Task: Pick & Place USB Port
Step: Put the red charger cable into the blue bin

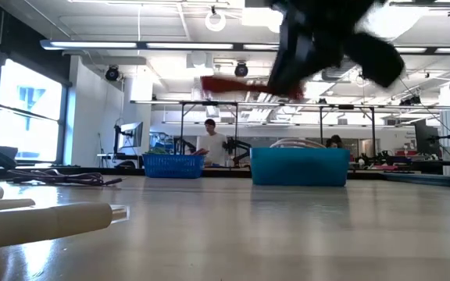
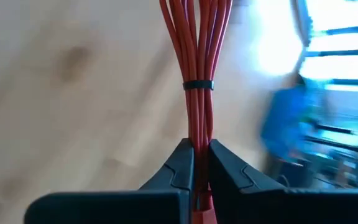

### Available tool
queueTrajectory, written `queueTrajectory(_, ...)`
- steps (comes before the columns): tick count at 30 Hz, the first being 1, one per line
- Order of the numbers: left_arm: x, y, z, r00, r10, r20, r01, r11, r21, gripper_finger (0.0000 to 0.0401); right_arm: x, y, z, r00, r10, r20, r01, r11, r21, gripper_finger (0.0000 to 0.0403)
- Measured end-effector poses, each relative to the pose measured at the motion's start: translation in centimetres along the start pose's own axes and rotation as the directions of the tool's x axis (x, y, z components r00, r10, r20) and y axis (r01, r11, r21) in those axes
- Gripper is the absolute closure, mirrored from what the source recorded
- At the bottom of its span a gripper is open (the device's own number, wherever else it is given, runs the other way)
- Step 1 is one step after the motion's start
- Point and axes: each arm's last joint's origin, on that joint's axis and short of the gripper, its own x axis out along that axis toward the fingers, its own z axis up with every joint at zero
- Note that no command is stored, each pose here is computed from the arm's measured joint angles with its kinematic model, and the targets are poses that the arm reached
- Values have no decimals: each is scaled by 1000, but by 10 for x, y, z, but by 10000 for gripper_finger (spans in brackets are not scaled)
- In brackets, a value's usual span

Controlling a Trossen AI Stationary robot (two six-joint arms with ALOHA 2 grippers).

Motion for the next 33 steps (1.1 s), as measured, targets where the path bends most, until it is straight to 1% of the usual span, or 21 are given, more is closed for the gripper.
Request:
queueTrajectory(3, 5, 7, 1, 1000, -4, -12, 3, 999, -42, 170, -32, -20, -6, 996, -75, 52, 73, 997, 39, 386)
queueTrajectory(6, 14, 12, 1, 999, 11, -32, -14, 995, -94, 170, -68, -36, -15, 983, -115, 142, 102, 991, 91, 386)
queueTrajectory(8, 20, 15, 1, 999, 12, -49, -16, 996, -90, 170, -90, -45, -21, 969, -143, 200, 118, 985, 129, 386)
queueTrajectory(11, 29, 18, 2, 998, 17, -64, -21, 998, -53, 170, -118, -54, -29, 943, -177, 281, 133, 977, 167, 386)
queueTrajectory(16, 44, 26, 6, 997, 29, -70, -34, 997, -66, 170, -155, -58, -33, 880, -213, 425, 164, 975, 149, 386)
queueTrajectory(18, 49, 33, 8, 997, 29, -65, -36, 994, -100, 170, -167, -56, -32, 848, -208, 487, 171, 978, 119, 386)
queueTrajectory(20, 52, 43, 12, 1000, -4, -29, -1, 988, -153, 170, -176, -55, -30, 813, -198, 548, 178, 980, 90, 386)
queueTrajectory(22, 55, 53, 20, 997, -61, 47, 69, 979, -194, 170, -182, -52, -27, 784, -191, 590, 192, 980, 62, 386)
queueTrajectory(24, 57, 63, 29, 980, -124, 156, 155, 967, -204, 170, -187, -49, -25, 765, -182, 618, 207, 978, 32, 386)
queueTrajectory(26, 59, 71, 38, 947, -172, 273, 227, 956, -187, 170, -191, -47, -23, 750, -187, 634, 224, 974, 23, 386)
queueTrajectory(29, 63, 78, 46, 910, -185, 372, 255, 956, -146, 170, -197, -44, -22, 734, -187, 653, 241, 971, 7, 386)
queueTrajectory(33, 69, 82, 47, 896, -197, 399, 264, 957, -121, 170, -204, -40, -21, 719, -198, 666, 262, 965, 4, 386)
